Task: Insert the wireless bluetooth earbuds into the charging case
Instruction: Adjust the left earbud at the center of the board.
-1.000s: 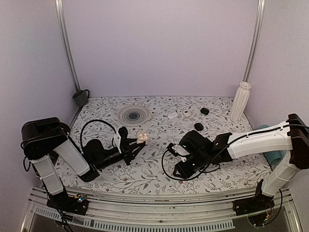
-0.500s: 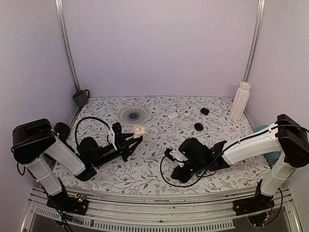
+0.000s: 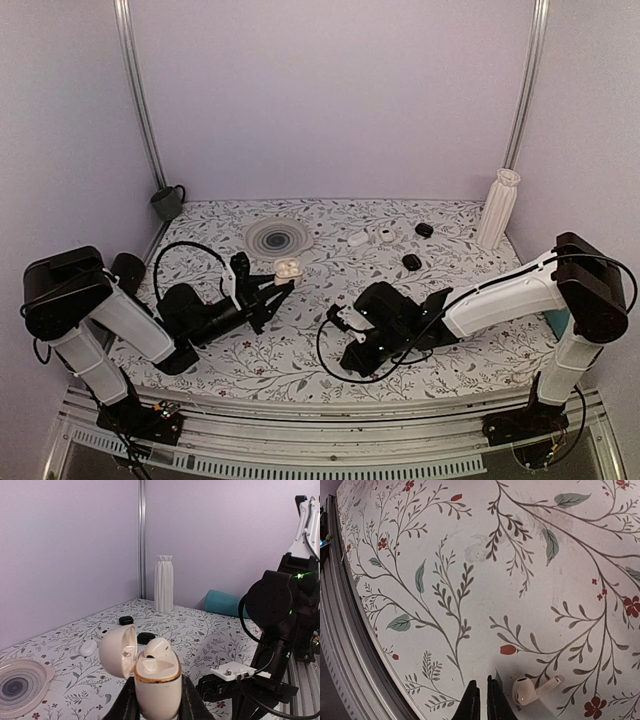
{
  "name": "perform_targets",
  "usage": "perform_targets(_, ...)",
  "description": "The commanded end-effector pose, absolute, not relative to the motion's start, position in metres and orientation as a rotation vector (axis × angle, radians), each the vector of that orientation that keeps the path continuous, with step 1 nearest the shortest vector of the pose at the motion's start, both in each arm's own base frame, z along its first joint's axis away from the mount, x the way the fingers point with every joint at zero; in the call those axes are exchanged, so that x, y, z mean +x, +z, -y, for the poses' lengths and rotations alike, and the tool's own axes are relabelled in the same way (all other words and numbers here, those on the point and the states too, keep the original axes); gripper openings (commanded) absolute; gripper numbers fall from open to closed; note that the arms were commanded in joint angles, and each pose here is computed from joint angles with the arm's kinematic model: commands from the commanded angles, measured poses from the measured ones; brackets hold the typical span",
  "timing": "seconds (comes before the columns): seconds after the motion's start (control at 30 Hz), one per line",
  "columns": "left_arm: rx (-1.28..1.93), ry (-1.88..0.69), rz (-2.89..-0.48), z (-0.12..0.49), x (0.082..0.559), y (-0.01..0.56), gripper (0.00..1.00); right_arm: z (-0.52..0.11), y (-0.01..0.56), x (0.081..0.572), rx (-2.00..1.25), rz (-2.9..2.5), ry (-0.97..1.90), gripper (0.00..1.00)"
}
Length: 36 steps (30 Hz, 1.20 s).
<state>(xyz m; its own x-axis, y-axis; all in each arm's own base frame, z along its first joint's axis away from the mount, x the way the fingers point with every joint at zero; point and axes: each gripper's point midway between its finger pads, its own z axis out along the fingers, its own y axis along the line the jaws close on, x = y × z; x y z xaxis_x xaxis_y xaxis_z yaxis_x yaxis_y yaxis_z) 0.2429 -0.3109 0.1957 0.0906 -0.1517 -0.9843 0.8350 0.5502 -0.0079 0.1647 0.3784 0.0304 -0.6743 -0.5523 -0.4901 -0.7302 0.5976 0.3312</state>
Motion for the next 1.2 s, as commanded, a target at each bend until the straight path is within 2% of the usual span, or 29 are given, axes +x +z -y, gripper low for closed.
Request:
perform_targets(0.0, 0.602, -0.822, -1.102, 0.296, 0.237, 0.24, 0.0, -0.393, 0.032, 0.176, -1.013, -2.49, 0.715, 0.08)
perform_targets(0.27, 0.596, -0.823, -1.102, 0.294, 0.236, 0.242, 0.0, -0.395, 0.056, 0.184, -0.98, -2.47, 0.713, 0.11)
perform_targets(0.6, 0.602, -0.82, -1.095, 0.295, 0.236, 0.243, 0.0, -0.355, 0.053, 0.161, -0.916, -2.573, 0.694, 0.36)
perform_targets(0.7, 0.601, -0.817, -1.091, 0.295, 0.237, 0.244, 0.0, -0.355, 0.045, 0.157, -0.923, -2.607, 0.705, 0.4)
perform_targets(1.17, 0.595, -0.805, -1.082, 0.291, 0.235, 0.25, 0.0, -0.37, 0.027, 0.164, -0.876, -2.695, 0.762, 0.42)
